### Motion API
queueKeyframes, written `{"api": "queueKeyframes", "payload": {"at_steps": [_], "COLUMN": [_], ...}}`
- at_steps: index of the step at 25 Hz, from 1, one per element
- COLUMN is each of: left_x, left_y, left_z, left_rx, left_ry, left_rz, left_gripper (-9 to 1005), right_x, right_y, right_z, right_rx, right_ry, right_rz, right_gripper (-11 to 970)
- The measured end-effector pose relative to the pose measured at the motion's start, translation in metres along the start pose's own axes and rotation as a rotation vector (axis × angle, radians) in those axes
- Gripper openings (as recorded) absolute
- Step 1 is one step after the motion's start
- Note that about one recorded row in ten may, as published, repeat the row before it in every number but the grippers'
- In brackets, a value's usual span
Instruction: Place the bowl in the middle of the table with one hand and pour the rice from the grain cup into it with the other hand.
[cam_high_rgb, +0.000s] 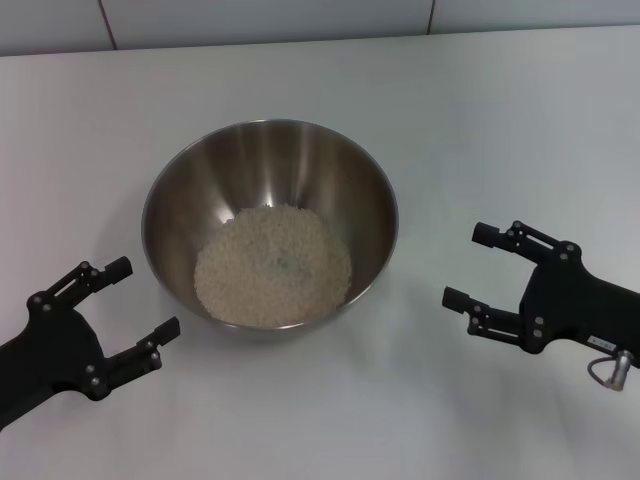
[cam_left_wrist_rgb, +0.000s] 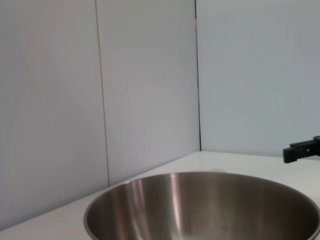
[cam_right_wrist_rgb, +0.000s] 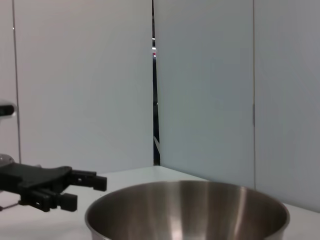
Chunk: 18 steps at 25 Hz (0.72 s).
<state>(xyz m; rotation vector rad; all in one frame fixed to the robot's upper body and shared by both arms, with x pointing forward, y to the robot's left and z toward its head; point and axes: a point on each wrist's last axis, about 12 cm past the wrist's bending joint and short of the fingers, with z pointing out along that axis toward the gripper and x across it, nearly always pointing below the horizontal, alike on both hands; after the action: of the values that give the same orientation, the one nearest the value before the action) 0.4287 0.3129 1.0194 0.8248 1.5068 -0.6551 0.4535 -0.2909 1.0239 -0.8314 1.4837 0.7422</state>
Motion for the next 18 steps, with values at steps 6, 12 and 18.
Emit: {"api": "queueKeyframes", "payload": {"at_steps": [6, 12, 18], "left_x": [0.0000, 0.0003, 0.0005], "left_y": [-0.0007, -0.0014, -0.0017], "left_z": [0.0007, 0.0010, 0.0011], "left_rx": [0.001, 0.001, 0.001], "left_ry": [-0.002, -0.003, -0.003], "left_rz": [-0.002, -0.004, -0.005], "left_gripper": [846, 846, 846], "right_x": [0.0007, 0.0007, 0.0025], "right_y": [-0.0036, -0.0038, -0.0041], "right_z": [0.0046, 0.0053, 0.0051], "right_rx": [0.007, 0.006, 0.013], "right_ry": [0.017, 0.018, 0.030], "right_rz": [-0.004, 0.000, 0.003], "right_gripper": [817, 817, 817]}}
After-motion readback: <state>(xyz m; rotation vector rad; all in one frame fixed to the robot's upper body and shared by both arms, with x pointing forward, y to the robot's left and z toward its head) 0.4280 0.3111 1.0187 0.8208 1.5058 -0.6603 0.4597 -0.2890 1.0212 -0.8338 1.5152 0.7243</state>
